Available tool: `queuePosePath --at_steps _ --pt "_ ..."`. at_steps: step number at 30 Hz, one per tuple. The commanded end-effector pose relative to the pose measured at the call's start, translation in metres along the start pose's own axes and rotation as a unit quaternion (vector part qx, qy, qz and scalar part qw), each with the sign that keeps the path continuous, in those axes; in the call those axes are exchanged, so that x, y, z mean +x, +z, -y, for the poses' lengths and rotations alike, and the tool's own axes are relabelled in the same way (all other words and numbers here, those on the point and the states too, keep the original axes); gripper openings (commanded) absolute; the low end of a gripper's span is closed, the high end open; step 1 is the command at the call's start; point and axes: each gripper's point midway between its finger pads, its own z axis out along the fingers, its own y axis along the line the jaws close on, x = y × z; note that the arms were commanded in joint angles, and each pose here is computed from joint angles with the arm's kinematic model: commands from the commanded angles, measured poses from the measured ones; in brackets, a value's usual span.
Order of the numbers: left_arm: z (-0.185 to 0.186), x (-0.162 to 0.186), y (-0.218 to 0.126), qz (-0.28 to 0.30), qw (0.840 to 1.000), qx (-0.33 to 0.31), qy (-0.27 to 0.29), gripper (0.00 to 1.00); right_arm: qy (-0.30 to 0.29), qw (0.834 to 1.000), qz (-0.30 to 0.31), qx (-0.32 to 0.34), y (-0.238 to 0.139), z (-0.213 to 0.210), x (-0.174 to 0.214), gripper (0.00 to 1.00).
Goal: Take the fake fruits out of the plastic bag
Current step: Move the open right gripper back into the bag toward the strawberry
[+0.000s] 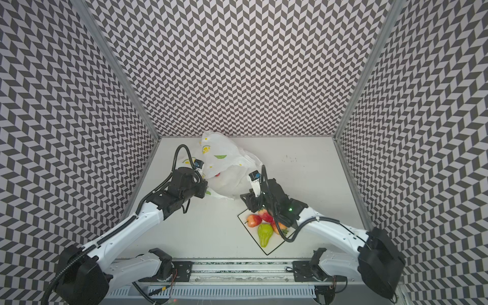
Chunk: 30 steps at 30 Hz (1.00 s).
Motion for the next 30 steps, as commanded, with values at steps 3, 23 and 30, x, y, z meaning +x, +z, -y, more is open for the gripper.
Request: queuePosePath --at_steps 3,23,30 --pt "0.000 -0.016 -0.008 0.019 1.000 0.000 0.008 0.00 0.026 0.996 -0.034 -0.079 0.029 -0.029 -0.005 0.40" --pt "0.004 -0.022 -0.016 0.040 0.999 0.015 0.026 0.00 0.097 0.970 -0.221 0.018 0.087 0.055 0.033 0.33" --pt "0.005 -0.024 -0.018 0.043 0.999 0.017 0.027 0.00 0.085 0.966 -0.244 0.020 0.112 0.059 0.029 0.32"
